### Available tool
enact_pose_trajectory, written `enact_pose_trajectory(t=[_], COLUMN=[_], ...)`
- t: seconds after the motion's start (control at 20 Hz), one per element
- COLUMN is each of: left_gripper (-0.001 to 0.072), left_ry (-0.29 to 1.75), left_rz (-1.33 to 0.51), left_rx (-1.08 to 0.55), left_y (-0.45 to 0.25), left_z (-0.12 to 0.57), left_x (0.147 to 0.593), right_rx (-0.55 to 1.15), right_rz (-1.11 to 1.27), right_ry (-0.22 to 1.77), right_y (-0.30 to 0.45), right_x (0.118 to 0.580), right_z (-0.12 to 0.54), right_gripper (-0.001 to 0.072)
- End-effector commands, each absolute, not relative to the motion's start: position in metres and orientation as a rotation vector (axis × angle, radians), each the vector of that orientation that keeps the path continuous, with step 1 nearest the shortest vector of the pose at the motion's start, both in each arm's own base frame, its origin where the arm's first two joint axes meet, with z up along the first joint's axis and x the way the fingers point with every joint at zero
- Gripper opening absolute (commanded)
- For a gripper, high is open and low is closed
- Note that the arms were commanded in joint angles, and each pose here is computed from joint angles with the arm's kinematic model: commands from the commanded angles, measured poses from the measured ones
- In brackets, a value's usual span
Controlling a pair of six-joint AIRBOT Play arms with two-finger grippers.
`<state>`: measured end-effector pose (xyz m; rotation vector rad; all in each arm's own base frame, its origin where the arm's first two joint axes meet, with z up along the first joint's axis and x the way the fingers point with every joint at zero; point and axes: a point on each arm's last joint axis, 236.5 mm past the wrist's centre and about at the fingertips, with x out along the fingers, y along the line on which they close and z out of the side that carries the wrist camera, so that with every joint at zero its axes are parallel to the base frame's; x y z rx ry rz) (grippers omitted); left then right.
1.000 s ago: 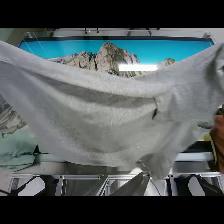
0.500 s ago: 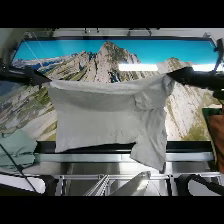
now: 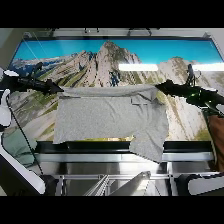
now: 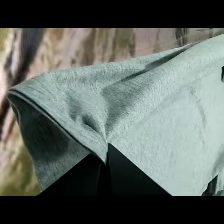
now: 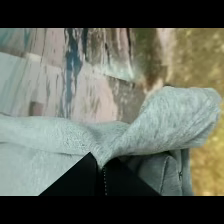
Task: Fold the shirts.
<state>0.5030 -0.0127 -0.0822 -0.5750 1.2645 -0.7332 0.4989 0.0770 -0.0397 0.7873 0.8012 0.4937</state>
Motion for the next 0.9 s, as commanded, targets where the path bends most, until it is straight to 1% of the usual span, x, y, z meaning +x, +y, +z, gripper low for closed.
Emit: enact_pose_trajectory(t=[0.0,0.1,0.25,0.35,0.5,0.55,0.6,0.65,0.7,0.75,0.8,0.85], left_gripper=[0.0018,0.0018,0.0018,0.0018,0.0019,0.0021,0.0114,0.0410,0.0698,0.0715,0.0714,0.0690], left_ry=[1.345,1.413,1.458,1.473,1.476,1.484,1.498,1.519,1.532,1.549,1.559,1.558], left_rz=[-0.716,-0.715,-0.762,-0.780,-0.791,-0.798,-0.789,-0.770,-0.744,-0.712,-0.686,-0.665], left_rx=[-0.497,-0.474,-0.484,-0.477,-0.466,-0.465,-0.480,-0.504,-0.529,-0.564,-0.591,-0.609], left_y=[-0.005,0.000,-0.005,-0.011,-0.019,-0.022,-0.023,-0.023,-0.020,-0.014,-0.007,0.000], left_z=[-0.095,-0.098,-0.094,-0.093,-0.093,-0.093,-0.092,-0.090,-0.087,-0.081,-0.075,-0.068], left_x=[0.501,0.487,0.473,0.470,0.470,0.469,0.467,0.466,0.467,0.467,0.466,0.465], right_rx=[0.759,0.705,0.623,0.596,0.579,0.580,0.583,0.591,0.619,0.651,0.678,0.705], right_rz=[0.504,0.513,0.502,0.489,0.490,0.491,0.492,0.496,0.490,0.476,0.465,0.459], right_ry=[0.791,0.826,0.906,0.950,0.959,0.959,0.960,0.958,0.959,0.962,0.961,0.969], right_y=[0.076,0.077,0.072,0.069,0.069,0.069,0.069,0.068,0.063,0.054,0.042,0.030], right_x=[0.502,0.495,0.482,0.475,0.473,0.473,0.472,0.472,0.470,0.467,0.463,0.456], right_z=[-0.049,-0.058,-0.078,-0.087,-0.089,-0.089,-0.088,-0.084,-0.077,-0.068,-0.058,-0.047], right_gripper=[0.0017,0.0017,0.0017,0.0017,0.0018,0.0050,0.0292,0.0419,0.0418,0.0418,0.0418,0.0417])
